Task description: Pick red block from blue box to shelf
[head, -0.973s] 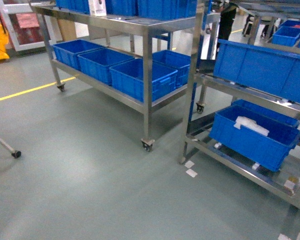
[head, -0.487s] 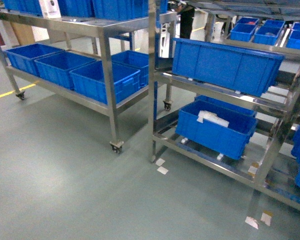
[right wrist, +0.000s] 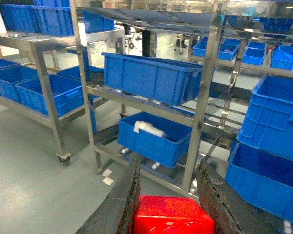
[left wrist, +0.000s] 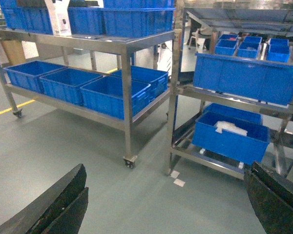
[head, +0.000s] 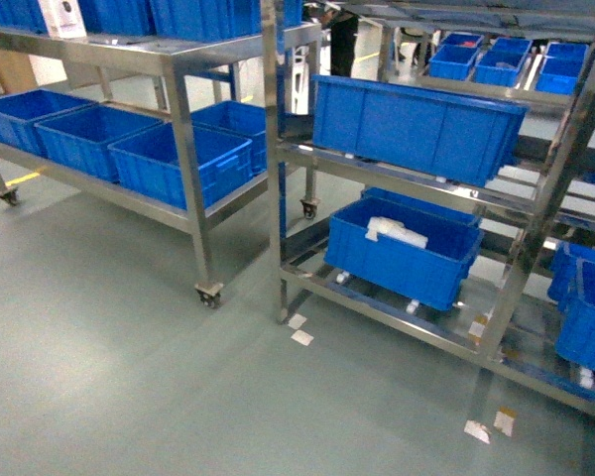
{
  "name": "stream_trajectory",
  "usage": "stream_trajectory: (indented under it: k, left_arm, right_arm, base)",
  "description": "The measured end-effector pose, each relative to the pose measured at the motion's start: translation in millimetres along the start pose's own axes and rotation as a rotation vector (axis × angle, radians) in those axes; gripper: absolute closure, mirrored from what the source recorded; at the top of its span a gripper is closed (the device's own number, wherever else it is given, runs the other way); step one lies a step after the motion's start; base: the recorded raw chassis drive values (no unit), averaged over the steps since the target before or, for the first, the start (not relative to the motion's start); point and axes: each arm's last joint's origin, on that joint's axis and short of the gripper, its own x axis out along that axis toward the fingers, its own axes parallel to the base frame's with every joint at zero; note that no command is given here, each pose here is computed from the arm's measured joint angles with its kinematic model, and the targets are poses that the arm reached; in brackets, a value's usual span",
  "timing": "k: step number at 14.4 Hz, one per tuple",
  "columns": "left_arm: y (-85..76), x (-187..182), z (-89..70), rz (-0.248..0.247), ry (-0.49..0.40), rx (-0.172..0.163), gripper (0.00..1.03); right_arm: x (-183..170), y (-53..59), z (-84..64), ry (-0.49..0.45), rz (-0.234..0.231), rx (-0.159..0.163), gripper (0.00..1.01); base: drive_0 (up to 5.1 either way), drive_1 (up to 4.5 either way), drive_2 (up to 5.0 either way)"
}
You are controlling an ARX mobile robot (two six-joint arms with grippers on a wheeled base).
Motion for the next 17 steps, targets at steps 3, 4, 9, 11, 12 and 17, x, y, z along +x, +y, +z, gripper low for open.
stream_trajectory:
  k: [3,4,9,11,12,17]
  left_arm:
    - [0.0,0.0,0.0,0.0,0.0,0.0,0.05]
    - [0.0,0.0,0.0,0.0,0.0,0.0,0.05]
    - [0.0,0.0,0.0,0.0,0.0,0.0,0.05]
    - [0.0,0.0,0.0,0.0,0.0,0.0,0.05]
    - [0.0,0.0,0.0,0.0,0.0,0.0,0.05]
    - [0.0,0.0,0.0,0.0,0.0,0.0,0.05]
  right_arm:
    - [0.0,0.0,0.0,0.0,0.0,0.0,0.73]
    - [0.0,0.0,0.0,0.0,0.0,0.0,0.73]
    - [0.0,0.0,0.0,0.0,0.0,0.0,0.73]
    - [0.0,0.0,0.0,0.0,0.0,0.0,0.73]
    - [0.0,0.0,0.0,0.0,0.0,0.0,0.73]
    - [0.0,0.0,0.0,0.0,0.0,0.0,0.73]
  base:
    - [-1.7,-1.72,-1.7]
    - [-1.7,-1.69,-1.7]
    - [-1.5,-1.53,-1.5]
    - [-1.5,-1.48,-1.5]
    - [-1.5,-1.46,-1.5]
    - [-1.5,-1.5,-1.5]
